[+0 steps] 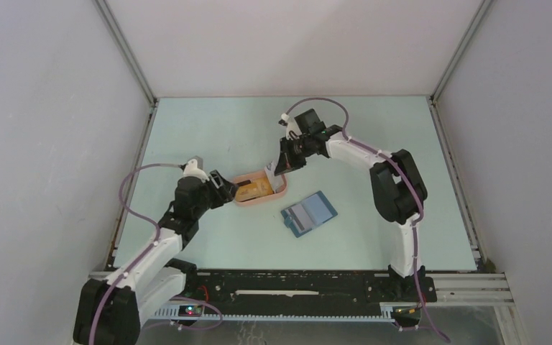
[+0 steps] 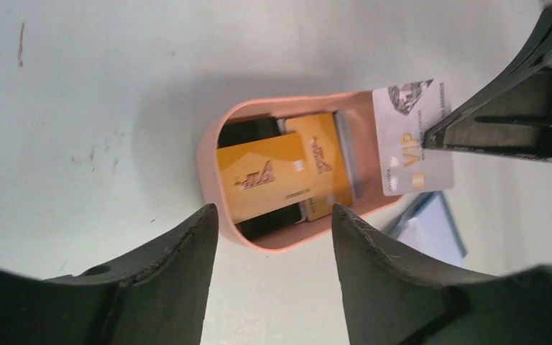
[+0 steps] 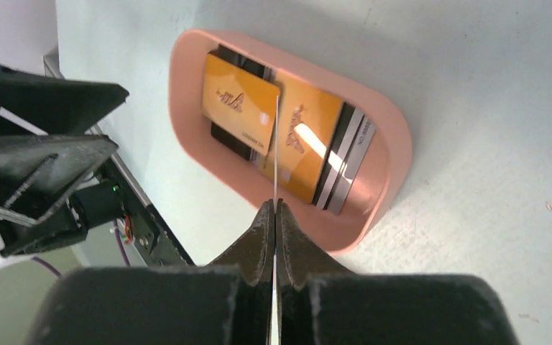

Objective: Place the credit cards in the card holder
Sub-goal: Pick up the credit card from the storage box, then insert the credit card into the card holder.

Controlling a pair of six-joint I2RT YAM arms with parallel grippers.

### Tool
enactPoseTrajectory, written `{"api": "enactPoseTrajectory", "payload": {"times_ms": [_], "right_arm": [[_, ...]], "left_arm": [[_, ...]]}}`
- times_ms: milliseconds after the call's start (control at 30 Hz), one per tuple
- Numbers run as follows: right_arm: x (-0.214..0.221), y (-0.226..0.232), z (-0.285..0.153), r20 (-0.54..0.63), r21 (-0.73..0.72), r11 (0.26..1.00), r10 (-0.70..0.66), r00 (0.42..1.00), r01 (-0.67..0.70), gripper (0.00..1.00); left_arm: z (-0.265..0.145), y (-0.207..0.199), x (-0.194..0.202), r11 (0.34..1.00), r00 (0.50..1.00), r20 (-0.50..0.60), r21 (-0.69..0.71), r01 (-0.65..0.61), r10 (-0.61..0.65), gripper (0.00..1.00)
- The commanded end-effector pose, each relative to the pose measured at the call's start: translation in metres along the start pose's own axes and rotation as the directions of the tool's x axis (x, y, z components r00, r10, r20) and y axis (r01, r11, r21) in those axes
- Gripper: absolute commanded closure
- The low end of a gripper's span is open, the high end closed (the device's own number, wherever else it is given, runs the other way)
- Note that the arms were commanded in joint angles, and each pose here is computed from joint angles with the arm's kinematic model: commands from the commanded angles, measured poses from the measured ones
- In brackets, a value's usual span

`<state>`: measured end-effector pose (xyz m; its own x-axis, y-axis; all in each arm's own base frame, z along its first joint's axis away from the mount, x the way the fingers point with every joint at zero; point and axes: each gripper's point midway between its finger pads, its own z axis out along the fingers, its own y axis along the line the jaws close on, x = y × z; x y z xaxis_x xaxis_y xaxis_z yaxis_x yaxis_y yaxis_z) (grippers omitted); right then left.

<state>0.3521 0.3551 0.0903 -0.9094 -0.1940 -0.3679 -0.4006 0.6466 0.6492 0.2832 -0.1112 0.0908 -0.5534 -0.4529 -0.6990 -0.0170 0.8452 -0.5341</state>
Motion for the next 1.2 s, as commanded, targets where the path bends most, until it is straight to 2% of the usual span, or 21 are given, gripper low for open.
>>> {"api": "enactPoseTrajectory", "payload": {"times_ms": [0, 133, 233, 367, 500, 700, 800, 867, 1000, 1167], "right_arm": [[-0.011, 0.032, -0.036, 0.076, -0.055, 0.975, -0.209, 0.975, 0.213, 1.0], [-0.003, 0.053, -0.053, 0.094, -0.127, 0.937, -0.316, 0.944, 0.326, 1.0], [0.004, 0.068, -0.071, 0.123, -0.163, 0.895, -0.4, 0.908, 0.416, 1.0], [0.018, 0.084, -0.096, 0.169, -0.207, 0.839, -0.475, 0.863, 0.503, 1.0], [0.037, 0.103, -0.124, 0.214, -0.289, 0.767, -0.531, 0.82, 0.573, 1.0], [0.082, 0.117, -0.156, 0.255, -0.408, 0.654, -0.589, 0.767, 0.637, 1.0], [0.084, 0.121, -0.173, 0.316, -0.396, 0.619, -0.602, 0.733, 0.678, 1.0], [0.081, 0.124, -0.185, 0.345, -0.399, 0.614, -0.588, 0.732, 0.681, 1.0], [0.08, 0.129, -0.194, 0.368, -0.432, 0.607, -0.557, 0.745, 0.667, 1.0], [0.083, 0.134, -0.198, 0.372, -0.464, 0.592, -0.545, 0.752, 0.659, 1.0]], "left_arm": [[-0.019, -0.034, -0.035, 0.994, 0.995, 0.1, 0.106, -0.024, 0.014, 0.33], [-0.037, -0.056, -0.042, 0.975, 0.991, 0.136, 0.221, -0.034, 0.004, 0.28], [-0.052, -0.081, -0.046, 0.932, 0.987, 0.159, 0.36, -0.043, -0.016, 0.27], [-0.078, -0.119, -0.043, 0.817, 0.984, 0.178, 0.571, -0.082, -0.026, 0.26], [-0.098, -0.152, -0.035, 0.709, 0.976, 0.217, 0.686, -0.161, 0.012, 0.23], [-0.123, -0.188, -0.017, 0.548, 0.945, 0.324, 0.782, -0.297, 0.049, 0.24], [-0.131, -0.2, -0.011, 0.481, 0.936, 0.349, 0.813, -0.329, 0.051, 0.25], [-0.136, -0.209, -0.007, 0.443, 0.932, 0.358, 0.828, -0.344, 0.054, 0.26], [-0.135, -0.223, 0.002, 0.403, 0.925, 0.373, 0.837, -0.371, 0.076, 0.27], [-0.127, -0.24, 0.008, 0.385, 0.936, 0.342, 0.856, -0.345, 0.081, 0.31]]}}
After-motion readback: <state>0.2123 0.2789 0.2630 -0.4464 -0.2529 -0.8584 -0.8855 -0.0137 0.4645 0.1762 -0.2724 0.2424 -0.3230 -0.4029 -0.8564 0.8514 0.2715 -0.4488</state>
